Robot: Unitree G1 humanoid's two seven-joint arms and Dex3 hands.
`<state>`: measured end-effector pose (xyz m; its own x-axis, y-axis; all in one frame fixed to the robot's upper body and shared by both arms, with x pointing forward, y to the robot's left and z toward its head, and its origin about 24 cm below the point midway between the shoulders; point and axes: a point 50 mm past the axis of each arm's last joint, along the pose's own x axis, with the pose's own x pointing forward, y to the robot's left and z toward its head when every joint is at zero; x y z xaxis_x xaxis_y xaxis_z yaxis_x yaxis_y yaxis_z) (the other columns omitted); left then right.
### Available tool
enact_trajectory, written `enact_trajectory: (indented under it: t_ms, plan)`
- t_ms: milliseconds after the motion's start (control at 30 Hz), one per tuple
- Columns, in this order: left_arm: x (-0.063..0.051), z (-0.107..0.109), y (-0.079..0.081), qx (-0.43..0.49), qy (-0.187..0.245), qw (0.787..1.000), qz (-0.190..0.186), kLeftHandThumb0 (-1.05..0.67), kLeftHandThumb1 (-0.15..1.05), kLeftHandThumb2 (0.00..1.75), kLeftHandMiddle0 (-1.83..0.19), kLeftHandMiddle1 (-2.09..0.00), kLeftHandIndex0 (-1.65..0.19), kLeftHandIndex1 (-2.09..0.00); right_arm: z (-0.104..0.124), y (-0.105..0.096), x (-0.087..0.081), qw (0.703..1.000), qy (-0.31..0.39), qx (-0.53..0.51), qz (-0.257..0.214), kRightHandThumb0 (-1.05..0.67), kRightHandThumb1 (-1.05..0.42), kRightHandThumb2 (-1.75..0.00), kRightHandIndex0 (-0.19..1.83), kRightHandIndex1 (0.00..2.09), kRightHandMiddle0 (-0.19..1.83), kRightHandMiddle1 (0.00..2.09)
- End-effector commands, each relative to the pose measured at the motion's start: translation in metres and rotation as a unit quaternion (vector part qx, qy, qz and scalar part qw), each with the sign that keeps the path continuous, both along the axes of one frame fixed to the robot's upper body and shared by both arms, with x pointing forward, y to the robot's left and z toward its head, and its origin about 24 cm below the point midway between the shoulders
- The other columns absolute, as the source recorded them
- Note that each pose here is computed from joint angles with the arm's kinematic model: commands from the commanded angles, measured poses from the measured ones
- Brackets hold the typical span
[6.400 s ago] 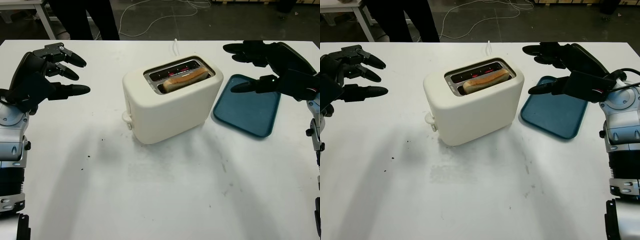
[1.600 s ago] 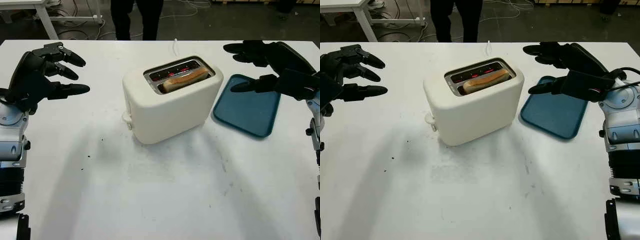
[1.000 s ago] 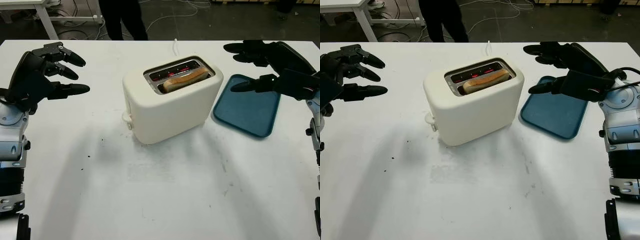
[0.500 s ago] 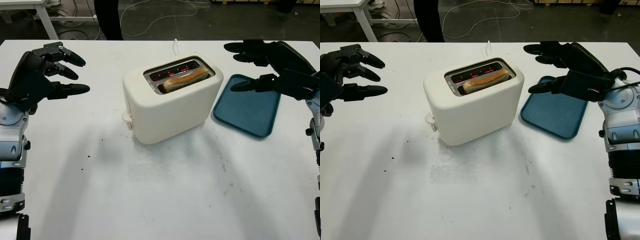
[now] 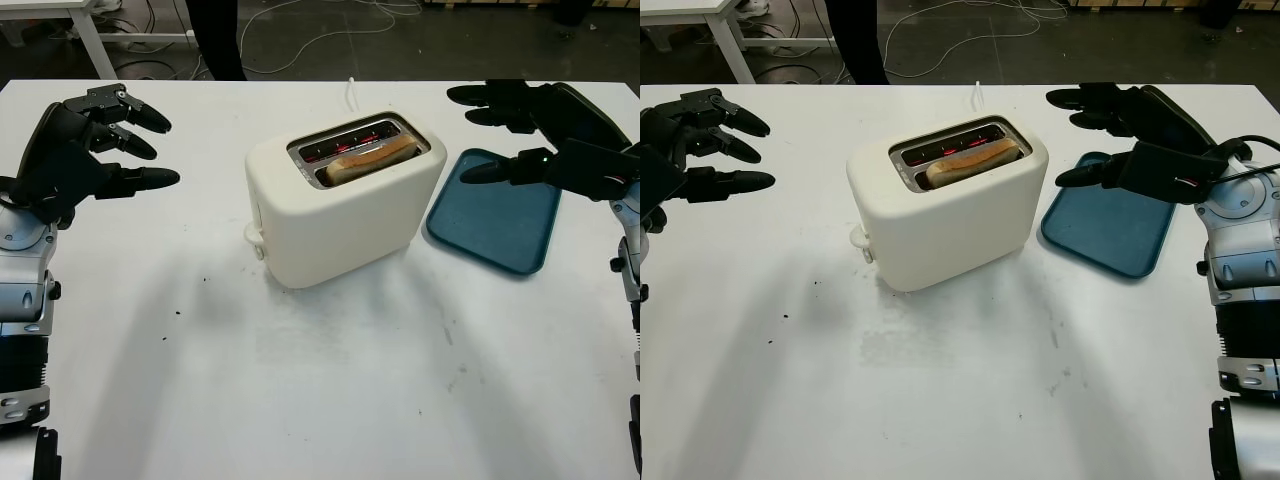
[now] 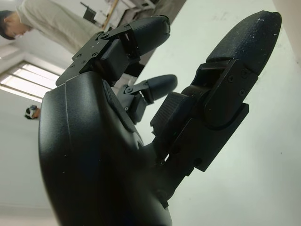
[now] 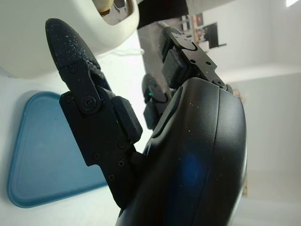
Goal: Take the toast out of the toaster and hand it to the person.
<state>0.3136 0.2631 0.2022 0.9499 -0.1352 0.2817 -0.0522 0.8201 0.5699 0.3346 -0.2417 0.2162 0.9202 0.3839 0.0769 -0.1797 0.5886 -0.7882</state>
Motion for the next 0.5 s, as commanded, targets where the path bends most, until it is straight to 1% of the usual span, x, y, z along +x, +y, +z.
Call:
enact_trajectory:
  t_ms: [0, 200, 467]
  plan:
    - [-0.0013, 0.0041, 0.0018, 0.003, -0.009, 1.0, 0.002, -1.05, 0.63, 0.0, -0.56, -1.15, -0.57, -1.04, 0.0005, -0.0011, -0.0014, 1.0, -0.003, -0.005, -0.003, -0.81, -0.77, 0.0, 0.51, 0.04, 0.47, 0.0]
    - [-0.0013, 0.0041, 0.0016, 0.002, -0.007, 1.0, 0.003, -1.05, 0.62, 0.0, -0.56, -1.16, -0.57, -1.04, -0.0004, -0.0018, -0.0009, 1.0, -0.001, 0.004, 0.002, -0.79, -0.76, 0.0, 0.49, 0.02, 0.46, 0.0]
    - [-0.0015, 0.0044, 0.0016, 0.0, -0.008, 1.0, 0.003, -1.05, 0.61, 0.0, -0.56, -1.17, -0.57, -1.04, 0.0001, -0.0014, -0.0009, 1.0, -0.003, -0.004, -0.003, -0.82, -0.77, 0.0, 0.51, 0.03, 0.46, 0.0]
